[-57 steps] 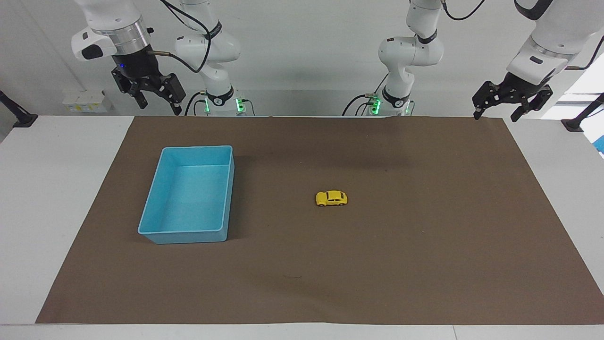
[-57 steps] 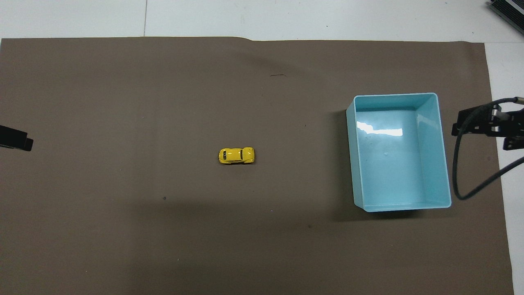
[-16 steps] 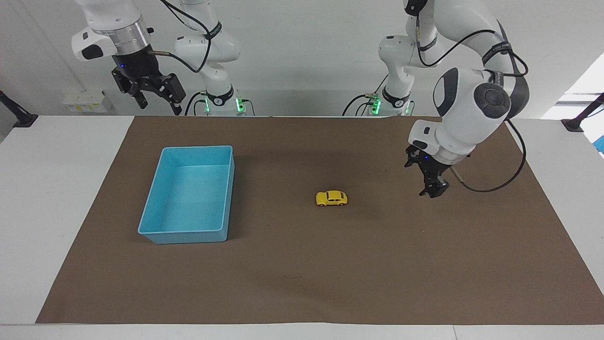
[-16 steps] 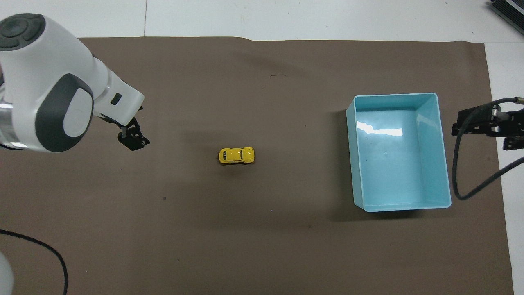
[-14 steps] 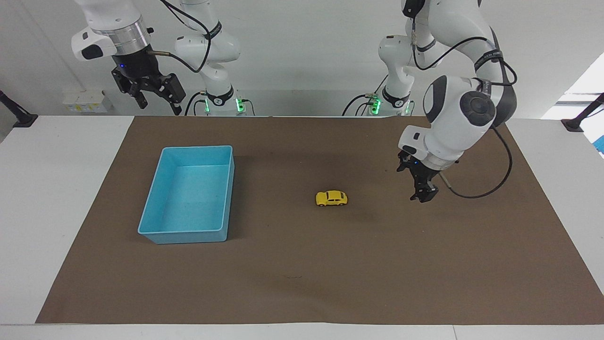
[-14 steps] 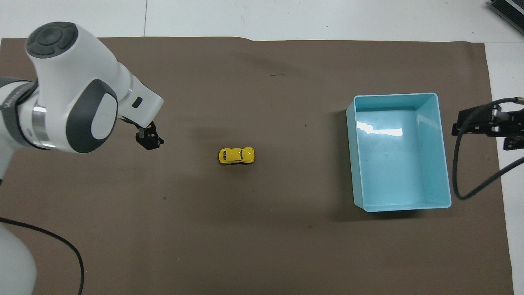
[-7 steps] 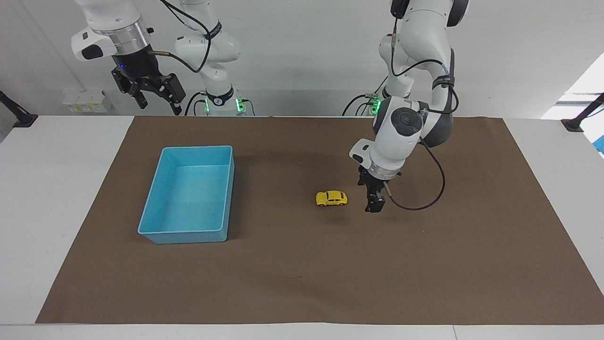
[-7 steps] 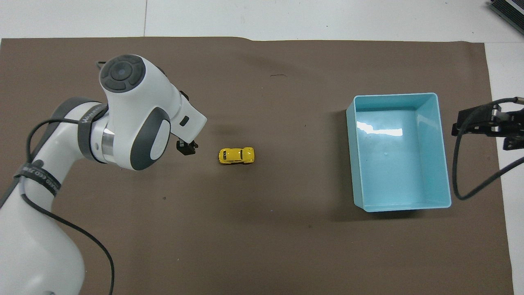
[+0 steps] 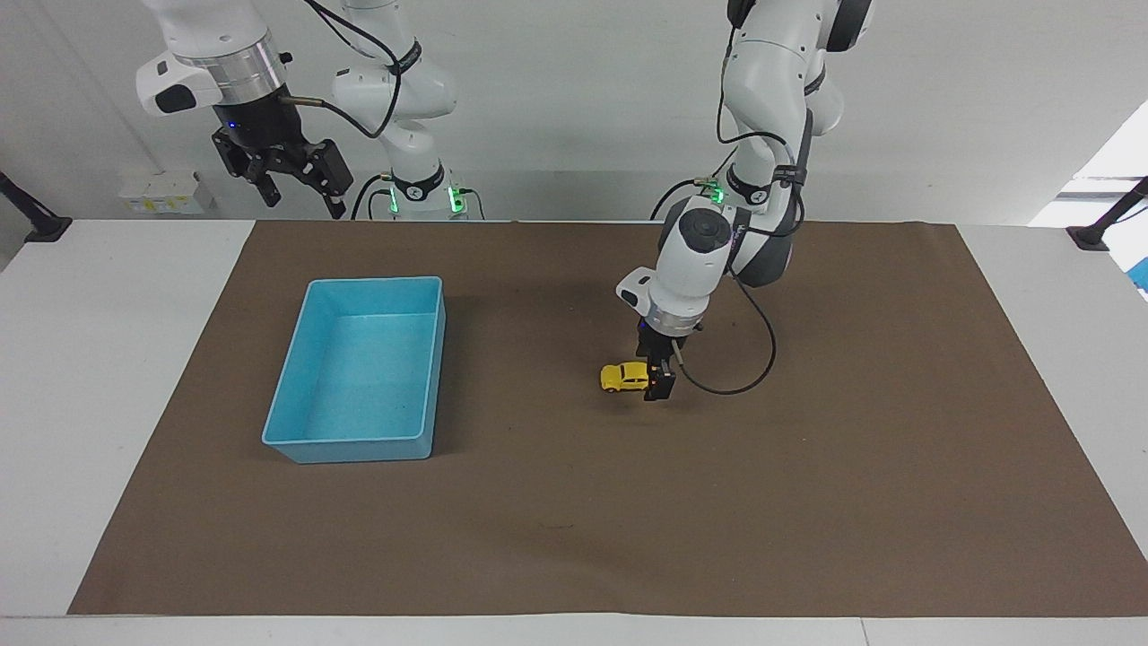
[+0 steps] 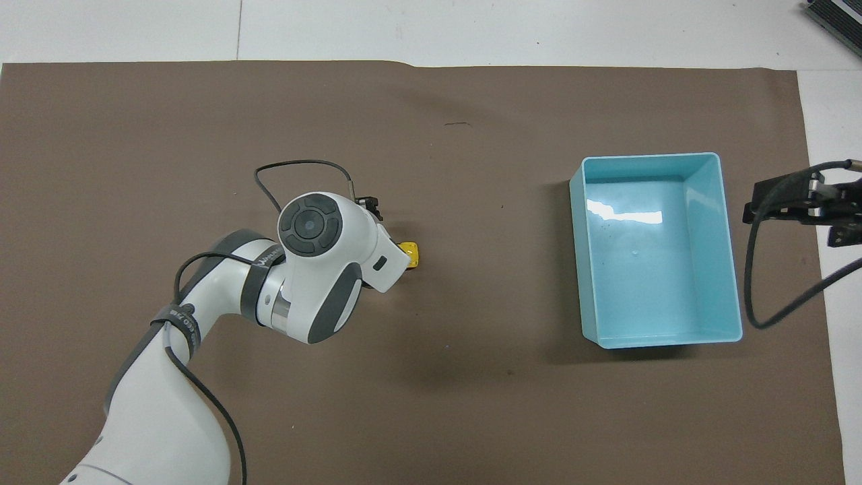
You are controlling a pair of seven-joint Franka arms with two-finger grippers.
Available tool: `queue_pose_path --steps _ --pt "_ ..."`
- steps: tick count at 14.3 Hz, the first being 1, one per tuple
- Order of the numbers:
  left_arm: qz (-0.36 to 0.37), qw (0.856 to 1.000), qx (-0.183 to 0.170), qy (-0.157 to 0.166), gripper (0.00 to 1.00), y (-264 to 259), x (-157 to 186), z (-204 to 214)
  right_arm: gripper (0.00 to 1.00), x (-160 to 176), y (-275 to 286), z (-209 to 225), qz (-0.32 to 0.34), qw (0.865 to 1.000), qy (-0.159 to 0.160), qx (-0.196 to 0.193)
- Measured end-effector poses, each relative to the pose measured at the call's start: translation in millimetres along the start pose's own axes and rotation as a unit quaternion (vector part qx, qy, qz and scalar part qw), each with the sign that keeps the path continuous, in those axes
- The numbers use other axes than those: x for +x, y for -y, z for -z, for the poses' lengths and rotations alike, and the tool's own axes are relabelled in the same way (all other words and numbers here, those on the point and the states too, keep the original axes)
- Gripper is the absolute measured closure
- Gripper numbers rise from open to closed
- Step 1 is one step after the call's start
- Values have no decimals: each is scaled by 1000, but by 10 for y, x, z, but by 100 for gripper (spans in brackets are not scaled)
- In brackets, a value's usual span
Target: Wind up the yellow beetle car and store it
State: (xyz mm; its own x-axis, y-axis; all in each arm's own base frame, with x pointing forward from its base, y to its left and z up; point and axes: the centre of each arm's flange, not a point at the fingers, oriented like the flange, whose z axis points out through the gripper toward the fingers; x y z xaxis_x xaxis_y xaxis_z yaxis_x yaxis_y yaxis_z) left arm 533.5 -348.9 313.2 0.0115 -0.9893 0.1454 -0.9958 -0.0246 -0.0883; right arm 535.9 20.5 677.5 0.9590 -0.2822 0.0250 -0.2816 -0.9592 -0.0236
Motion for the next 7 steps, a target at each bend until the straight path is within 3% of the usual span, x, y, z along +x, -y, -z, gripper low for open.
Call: queue_pose_path --steps 7 --pt "18 1000 -3 2 0 -147 185 -187 0 0 0 0 0 1000 0 0"
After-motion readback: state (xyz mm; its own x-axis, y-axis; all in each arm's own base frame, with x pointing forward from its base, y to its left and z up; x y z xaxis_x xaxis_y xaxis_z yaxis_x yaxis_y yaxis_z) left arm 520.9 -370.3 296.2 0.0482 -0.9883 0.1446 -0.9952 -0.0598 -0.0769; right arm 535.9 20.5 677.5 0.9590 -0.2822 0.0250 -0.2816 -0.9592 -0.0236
